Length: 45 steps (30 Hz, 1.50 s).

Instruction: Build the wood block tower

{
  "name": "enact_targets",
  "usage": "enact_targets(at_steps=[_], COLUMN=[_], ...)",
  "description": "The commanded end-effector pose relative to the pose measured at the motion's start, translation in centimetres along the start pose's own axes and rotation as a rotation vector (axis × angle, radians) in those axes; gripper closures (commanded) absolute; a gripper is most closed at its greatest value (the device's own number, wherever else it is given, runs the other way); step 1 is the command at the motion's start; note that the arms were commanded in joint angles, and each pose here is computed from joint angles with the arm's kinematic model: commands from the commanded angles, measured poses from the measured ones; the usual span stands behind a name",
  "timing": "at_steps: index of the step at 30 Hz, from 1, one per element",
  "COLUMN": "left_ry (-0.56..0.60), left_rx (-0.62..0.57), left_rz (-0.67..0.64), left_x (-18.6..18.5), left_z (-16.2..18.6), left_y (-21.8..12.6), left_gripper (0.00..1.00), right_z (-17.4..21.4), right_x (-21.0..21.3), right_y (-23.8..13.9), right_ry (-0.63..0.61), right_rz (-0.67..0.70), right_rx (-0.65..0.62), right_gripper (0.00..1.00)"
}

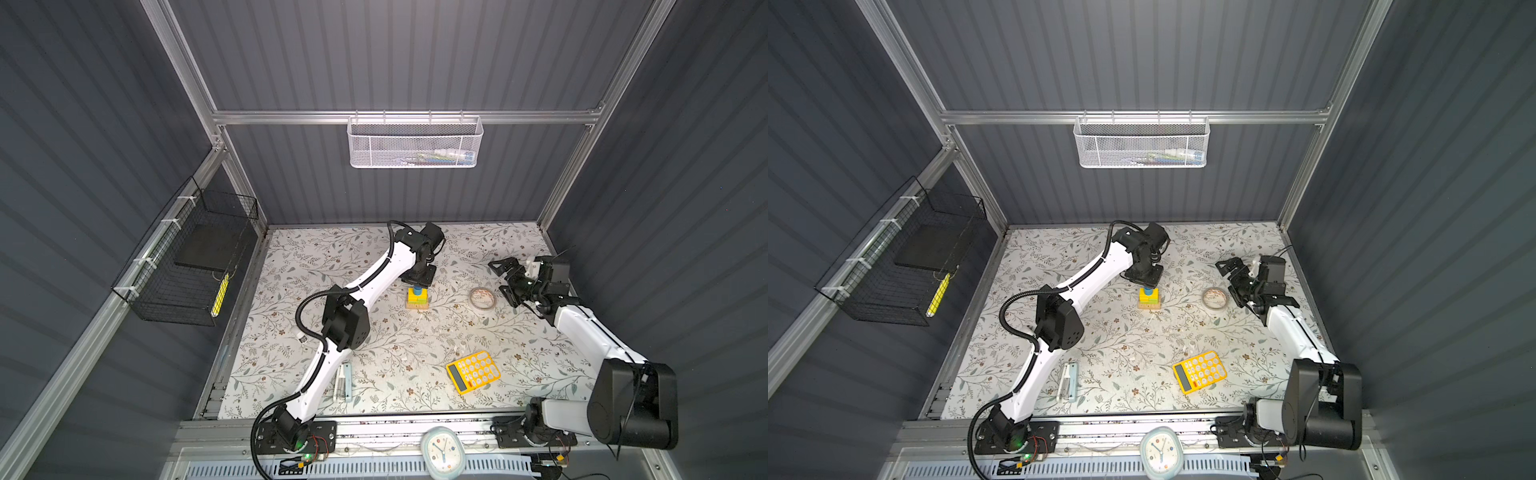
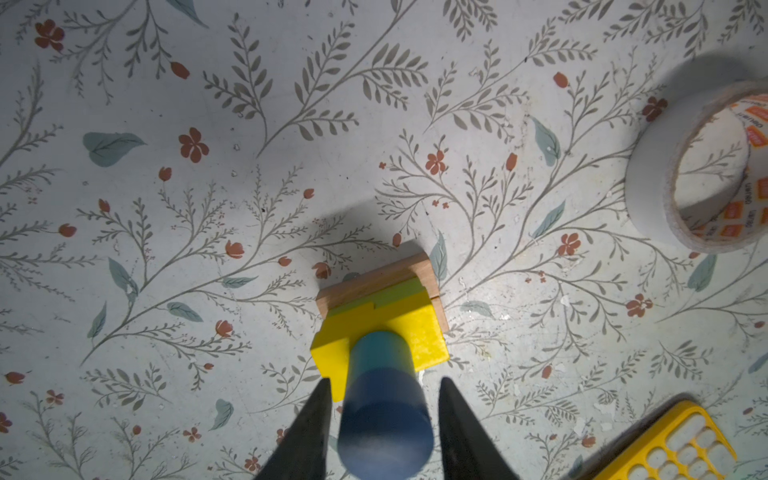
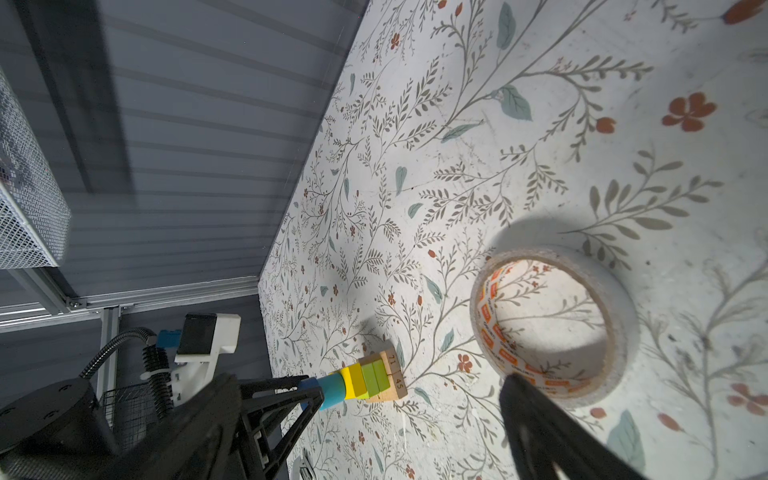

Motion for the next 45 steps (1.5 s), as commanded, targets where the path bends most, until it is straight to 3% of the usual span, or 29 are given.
enact_targets(at_steps=[1,17,27,38,45], left_ry=[-0.014,-0.008,-0.015,-0.03,-0.031], left_rx=[0.021,0.016,-0.02,-0.08,-0.089], left_rz=[0.01,0.018,0.027,0.043,0.037], left_x=[0.3,0.2,0.1,-0.1,0.0], left_z=[0.2,0.3,-0.1,-0.7,-0.8], left_y=[0.3,-0.1,-0.9,-1.9,-2.0], left_gripper=[0.59,0.6,0.52,0.53,0.58], right_z=[-0.2,-0.2,-0.1,-0.1,-0.1], right_x=[0.0,0.0,-0.1,-0.2,-0.2], right_y=[0.2,0.3,0.4,0.4,0.5], right_ry=[0.006,0.012,0.013,0.014,0.017], right_rz=[-0.007,-0.009,-0.008,-0.009,-0.008], right_rx=[0.006,0.009,0.014,0.014,0.017], right_gripper=[0.01,0.01,0.01,0.01,0.01])
Point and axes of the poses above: each gripper's point midway between its finger pads, its own y axis out along the fingers, its own x axis along the line the jaws close on, z = x × y, the point moved 8 cm from there along -y, back along the fingers, and after that the axes turned 2 degrees about y, right-handed, at the moved point
